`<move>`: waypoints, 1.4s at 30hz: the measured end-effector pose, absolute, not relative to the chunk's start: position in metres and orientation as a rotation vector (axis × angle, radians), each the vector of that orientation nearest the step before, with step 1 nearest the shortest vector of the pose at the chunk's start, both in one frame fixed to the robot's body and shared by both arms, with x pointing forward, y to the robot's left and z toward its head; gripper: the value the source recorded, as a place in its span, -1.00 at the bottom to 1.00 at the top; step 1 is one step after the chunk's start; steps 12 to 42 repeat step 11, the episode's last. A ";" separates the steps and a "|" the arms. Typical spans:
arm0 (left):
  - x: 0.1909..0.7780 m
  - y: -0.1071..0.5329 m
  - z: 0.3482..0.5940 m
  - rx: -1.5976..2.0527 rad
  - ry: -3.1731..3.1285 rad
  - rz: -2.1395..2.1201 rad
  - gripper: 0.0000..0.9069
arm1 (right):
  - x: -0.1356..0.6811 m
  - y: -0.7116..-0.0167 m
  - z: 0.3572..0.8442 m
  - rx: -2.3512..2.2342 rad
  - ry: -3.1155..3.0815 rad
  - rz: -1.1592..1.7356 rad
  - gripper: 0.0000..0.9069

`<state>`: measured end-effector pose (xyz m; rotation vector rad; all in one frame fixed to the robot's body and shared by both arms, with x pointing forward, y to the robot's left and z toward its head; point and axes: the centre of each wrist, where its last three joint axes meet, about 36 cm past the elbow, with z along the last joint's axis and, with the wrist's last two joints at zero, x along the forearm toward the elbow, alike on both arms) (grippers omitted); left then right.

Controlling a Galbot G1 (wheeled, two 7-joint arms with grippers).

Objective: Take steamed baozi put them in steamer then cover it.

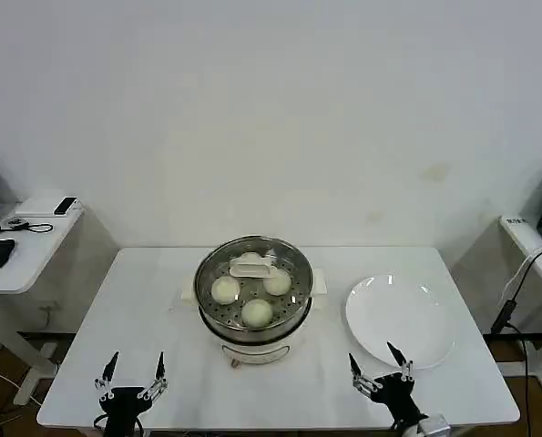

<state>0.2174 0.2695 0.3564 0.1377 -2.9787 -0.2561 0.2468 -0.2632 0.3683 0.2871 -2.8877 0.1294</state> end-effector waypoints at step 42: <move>0.211 0.271 0.354 0.103 -2.957 -0.288 1.00 | 0.240 -0.262 0.374 0.289 -2.904 0.094 1.00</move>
